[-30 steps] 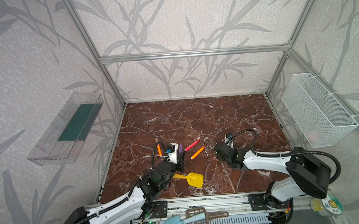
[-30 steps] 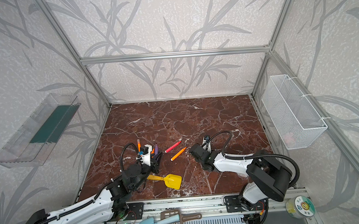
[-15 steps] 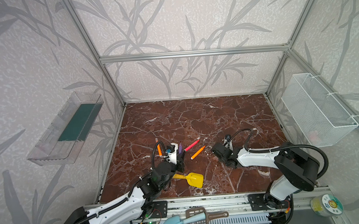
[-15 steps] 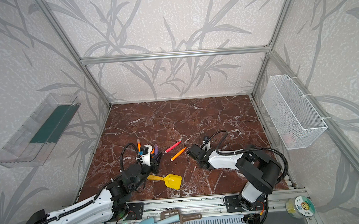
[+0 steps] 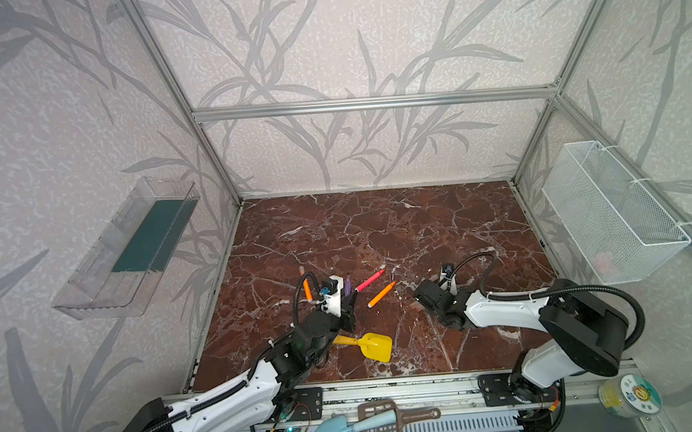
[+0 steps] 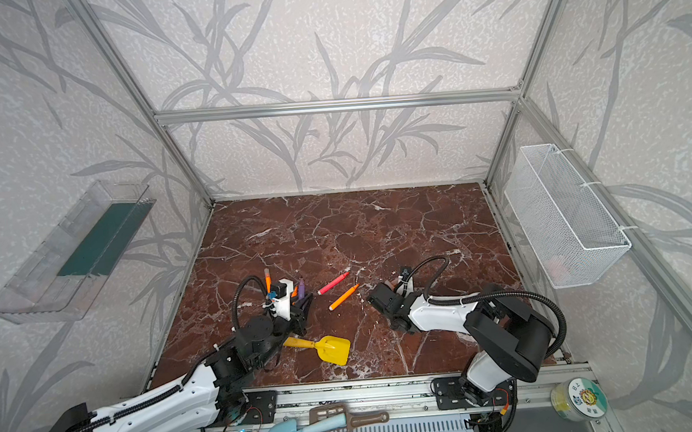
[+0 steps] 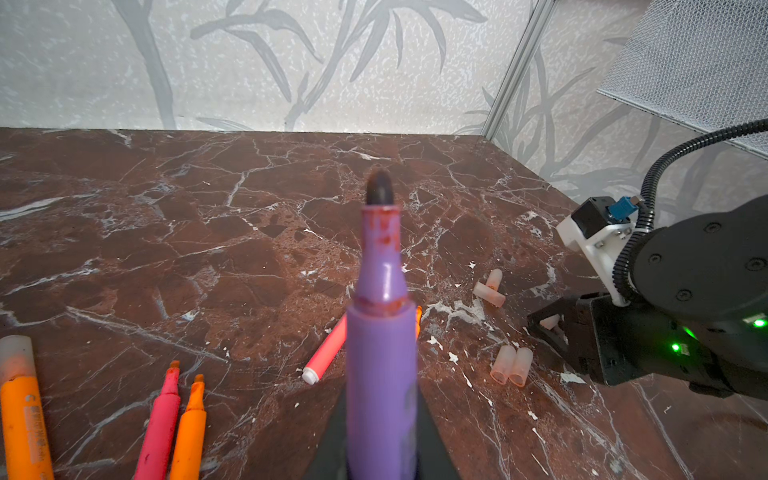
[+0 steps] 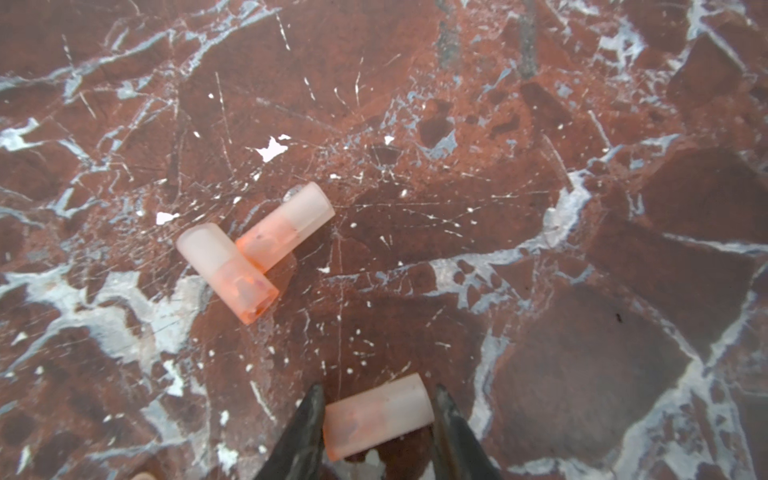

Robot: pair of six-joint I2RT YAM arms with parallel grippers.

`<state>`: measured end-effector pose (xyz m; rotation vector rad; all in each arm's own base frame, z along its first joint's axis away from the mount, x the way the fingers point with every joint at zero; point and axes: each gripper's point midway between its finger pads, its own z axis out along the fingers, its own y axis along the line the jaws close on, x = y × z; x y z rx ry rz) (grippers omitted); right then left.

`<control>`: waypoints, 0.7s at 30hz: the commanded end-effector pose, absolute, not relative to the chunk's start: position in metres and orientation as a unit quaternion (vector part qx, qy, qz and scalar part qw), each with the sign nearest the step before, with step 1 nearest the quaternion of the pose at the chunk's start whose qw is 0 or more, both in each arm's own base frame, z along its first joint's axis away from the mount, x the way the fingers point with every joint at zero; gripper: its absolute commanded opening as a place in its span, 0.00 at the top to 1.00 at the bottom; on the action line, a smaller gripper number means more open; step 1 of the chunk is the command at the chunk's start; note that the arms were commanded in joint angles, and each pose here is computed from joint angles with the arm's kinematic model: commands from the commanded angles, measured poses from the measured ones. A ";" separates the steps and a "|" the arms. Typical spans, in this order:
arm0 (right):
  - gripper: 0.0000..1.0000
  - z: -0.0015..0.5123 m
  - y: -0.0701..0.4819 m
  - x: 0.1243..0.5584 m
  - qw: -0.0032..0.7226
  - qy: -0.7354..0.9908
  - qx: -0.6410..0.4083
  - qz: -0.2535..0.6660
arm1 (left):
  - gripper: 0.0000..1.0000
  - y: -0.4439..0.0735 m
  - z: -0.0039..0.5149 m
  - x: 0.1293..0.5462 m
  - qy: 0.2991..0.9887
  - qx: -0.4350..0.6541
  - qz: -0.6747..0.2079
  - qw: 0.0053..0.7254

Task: Insert the pens into the pen caps
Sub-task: 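Position the open right gripper above a pink cap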

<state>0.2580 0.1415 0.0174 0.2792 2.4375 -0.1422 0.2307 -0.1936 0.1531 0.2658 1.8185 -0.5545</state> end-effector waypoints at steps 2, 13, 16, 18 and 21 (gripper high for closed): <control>0.68 0.014 0.130 0.254 0.336 0.932 0.119 -0.069 | 1.00 -0.194 0.155 0.232 0.774 0.113 -0.237 0.576; 0.45 0.015 0.134 0.267 0.340 0.932 0.124 -0.027 | 1.00 -0.195 0.154 0.232 0.775 0.115 -0.236 0.575; 0.42 0.019 0.139 0.271 0.344 0.931 0.120 -0.022 | 1.00 -0.195 0.154 0.232 0.776 0.116 -0.235 0.574; 0.42 0.023 0.142 0.274 0.348 0.930 0.120 -0.016 | 1.00 -0.195 0.153 0.233 0.776 0.116 -0.234 0.574; 0.41 0.026 0.150 0.278 0.352 0.929 0.118 0.004 | 1.00 -0.196 0.153 0.233 0.777 0.117 -0.234 0.573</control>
